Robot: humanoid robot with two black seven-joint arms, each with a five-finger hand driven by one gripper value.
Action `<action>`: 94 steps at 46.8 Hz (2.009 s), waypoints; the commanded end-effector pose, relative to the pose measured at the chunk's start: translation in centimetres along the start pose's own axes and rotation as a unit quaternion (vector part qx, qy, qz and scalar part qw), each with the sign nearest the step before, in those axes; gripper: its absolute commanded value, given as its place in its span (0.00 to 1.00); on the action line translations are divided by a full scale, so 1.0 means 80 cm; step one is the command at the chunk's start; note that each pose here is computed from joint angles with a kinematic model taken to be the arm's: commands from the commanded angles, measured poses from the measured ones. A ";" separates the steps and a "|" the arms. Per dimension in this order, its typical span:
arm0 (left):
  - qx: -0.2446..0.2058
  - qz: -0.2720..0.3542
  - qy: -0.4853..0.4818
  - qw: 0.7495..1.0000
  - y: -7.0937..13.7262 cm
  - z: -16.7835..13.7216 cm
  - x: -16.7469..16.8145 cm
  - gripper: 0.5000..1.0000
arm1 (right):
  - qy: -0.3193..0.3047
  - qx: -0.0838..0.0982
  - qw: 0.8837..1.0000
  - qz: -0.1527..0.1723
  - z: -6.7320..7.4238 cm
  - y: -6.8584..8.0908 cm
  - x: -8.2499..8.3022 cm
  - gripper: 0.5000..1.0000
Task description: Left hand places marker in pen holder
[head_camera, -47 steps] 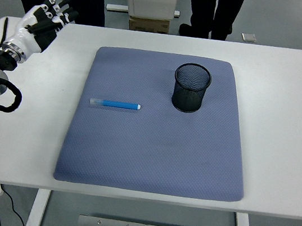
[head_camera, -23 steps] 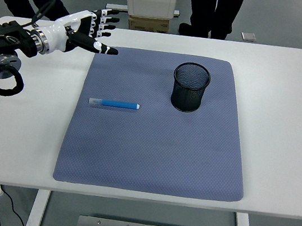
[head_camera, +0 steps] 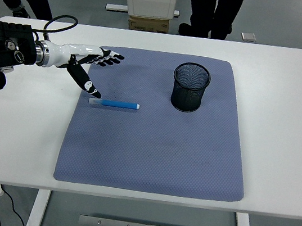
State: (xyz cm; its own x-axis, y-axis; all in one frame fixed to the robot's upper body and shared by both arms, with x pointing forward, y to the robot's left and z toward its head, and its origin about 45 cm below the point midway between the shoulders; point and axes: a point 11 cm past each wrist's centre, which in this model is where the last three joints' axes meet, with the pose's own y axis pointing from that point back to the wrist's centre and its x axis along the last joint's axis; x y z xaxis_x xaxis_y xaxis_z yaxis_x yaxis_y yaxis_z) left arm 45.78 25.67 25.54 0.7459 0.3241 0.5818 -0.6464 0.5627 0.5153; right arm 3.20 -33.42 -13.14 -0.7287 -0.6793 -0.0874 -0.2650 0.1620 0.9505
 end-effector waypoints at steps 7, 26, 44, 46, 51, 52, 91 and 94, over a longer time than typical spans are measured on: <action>-0.008 -0.024 -0.026 0.999 -0.019 0.017 -0.016 1.00 | 0.000 0.000 1.000 0.000 0.000 0.000 0.000 1.00; -0.012 -0.085 -0.122 0.989 -0.052 0.051 -0.048 1.00 | 0.000 0.000 1.000 0.000 0.000 0.000 -0.001 1.00; 0.016 -0.095 -0.177 0.979 -0.048 0.042 -0.037 1.00 | 0.000 0.000 1.000 0.000 0.000 0.000 0.000 1.00; 0.019 -0.096 -0.179 0.979 -0.048 0.040 -0.037 1.00 | 0.000 0.000 1.000 0.000 0.000 0.000 0.000 1.00; 0.025 -0.101 -0.182 0.978 -0.047 0.035 -0.040 1.00 | 0.000 0.000 1.000 0.000 0.000 0.000 0.000 1.00; 0.026 -0.102 -0.182 0.978 -0.047 0.034 -0.040 1.00 | 0.000 0.000 1.000 0.000 0.000 0.000 0.000 1.00; 0.035 -0.119 -0.213 0.969 -0.047 0.030 -0.046 0.52 | 0.000 0.000 1.000 0.000 0.000 0.000 0.000 1.00; 0.034 -0.119 -0.213 0.969 -0.048 0.030 -0.047 0.44 | 0.000 0.000 1.000 0.000 0.000 0.000 0.000 1.00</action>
State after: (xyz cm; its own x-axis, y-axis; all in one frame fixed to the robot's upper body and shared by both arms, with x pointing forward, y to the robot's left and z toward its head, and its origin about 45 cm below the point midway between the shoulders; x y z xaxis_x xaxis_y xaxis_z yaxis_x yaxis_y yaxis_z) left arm 45.07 20.53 22.93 0.7513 -0.1593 0.6404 -0.4844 0.5259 0.6991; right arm 3.20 -33.42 -13.14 -0.7288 -0.6792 -0.0871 -0.2649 0.1623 0.9505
